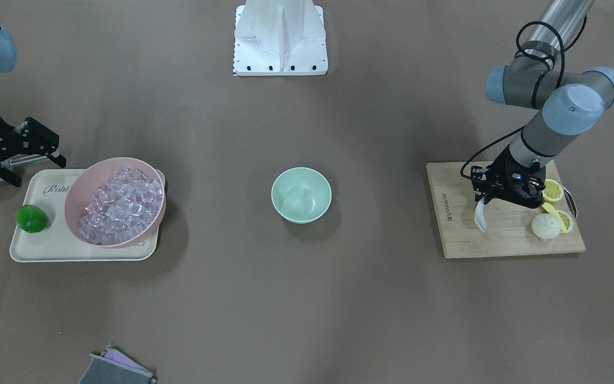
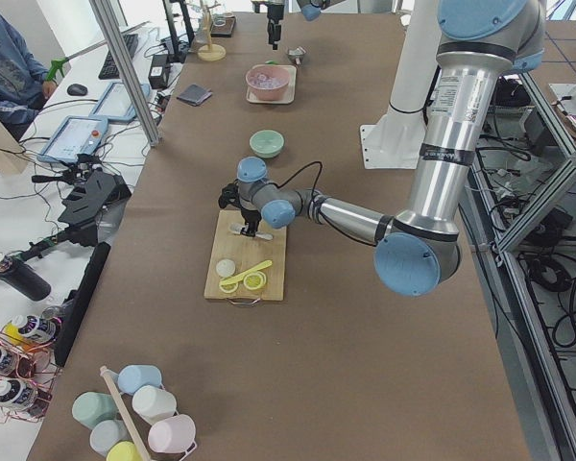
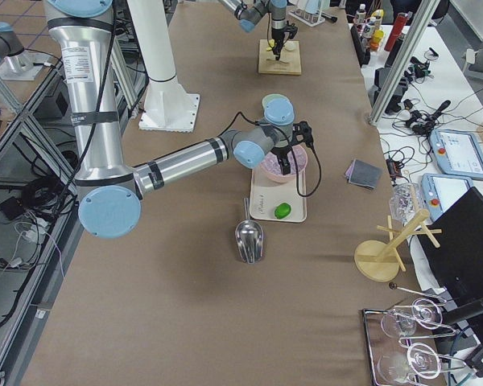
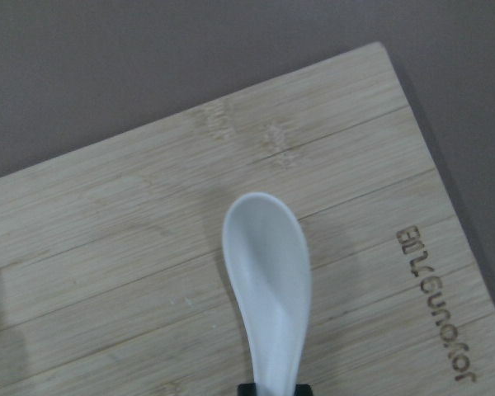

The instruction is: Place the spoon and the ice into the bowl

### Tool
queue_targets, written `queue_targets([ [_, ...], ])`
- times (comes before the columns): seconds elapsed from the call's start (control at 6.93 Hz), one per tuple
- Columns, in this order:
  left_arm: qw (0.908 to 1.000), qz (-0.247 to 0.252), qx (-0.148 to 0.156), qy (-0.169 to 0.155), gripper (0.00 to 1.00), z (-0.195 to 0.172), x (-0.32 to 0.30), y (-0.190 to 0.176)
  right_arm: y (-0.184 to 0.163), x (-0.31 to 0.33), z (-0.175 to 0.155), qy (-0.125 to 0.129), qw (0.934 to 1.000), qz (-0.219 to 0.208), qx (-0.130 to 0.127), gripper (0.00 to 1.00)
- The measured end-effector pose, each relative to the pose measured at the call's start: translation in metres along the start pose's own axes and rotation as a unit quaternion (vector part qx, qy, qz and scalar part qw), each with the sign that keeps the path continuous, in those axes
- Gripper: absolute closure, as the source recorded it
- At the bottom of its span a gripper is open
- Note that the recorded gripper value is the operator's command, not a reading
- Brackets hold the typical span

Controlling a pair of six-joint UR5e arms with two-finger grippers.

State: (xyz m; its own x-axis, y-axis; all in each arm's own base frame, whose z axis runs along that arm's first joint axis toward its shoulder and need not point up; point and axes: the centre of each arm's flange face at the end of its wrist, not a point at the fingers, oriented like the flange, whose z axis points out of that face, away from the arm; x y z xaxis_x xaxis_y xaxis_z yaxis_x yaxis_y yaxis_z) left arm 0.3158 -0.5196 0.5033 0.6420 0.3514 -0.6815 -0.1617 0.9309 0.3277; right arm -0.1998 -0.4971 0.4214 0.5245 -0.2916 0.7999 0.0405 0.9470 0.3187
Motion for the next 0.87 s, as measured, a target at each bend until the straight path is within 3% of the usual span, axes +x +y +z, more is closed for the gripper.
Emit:
queue_targets([
  [0.29,0.9993,-0.006,0.015,0.034,1.00,-0.026,0.036,-0.017,-0.008,-0.020,0.012,0.004,1.0000,0.003,0.004,0.00],
  [0.58,0.9934,-0.048,0.033,0.099,1.00,-0.057,0.136,-0.062,-0.015,-0.038,0.028,0.014,0.9999,0.001,0.008,0.01],
  [0.87,0.9884,-0.073,0.048,0.124,1.00,-0.048,0.256,-0.083,-0.016,-0.048,0.048,0.024,0.9997,-0.006,0.005,0.02],
])
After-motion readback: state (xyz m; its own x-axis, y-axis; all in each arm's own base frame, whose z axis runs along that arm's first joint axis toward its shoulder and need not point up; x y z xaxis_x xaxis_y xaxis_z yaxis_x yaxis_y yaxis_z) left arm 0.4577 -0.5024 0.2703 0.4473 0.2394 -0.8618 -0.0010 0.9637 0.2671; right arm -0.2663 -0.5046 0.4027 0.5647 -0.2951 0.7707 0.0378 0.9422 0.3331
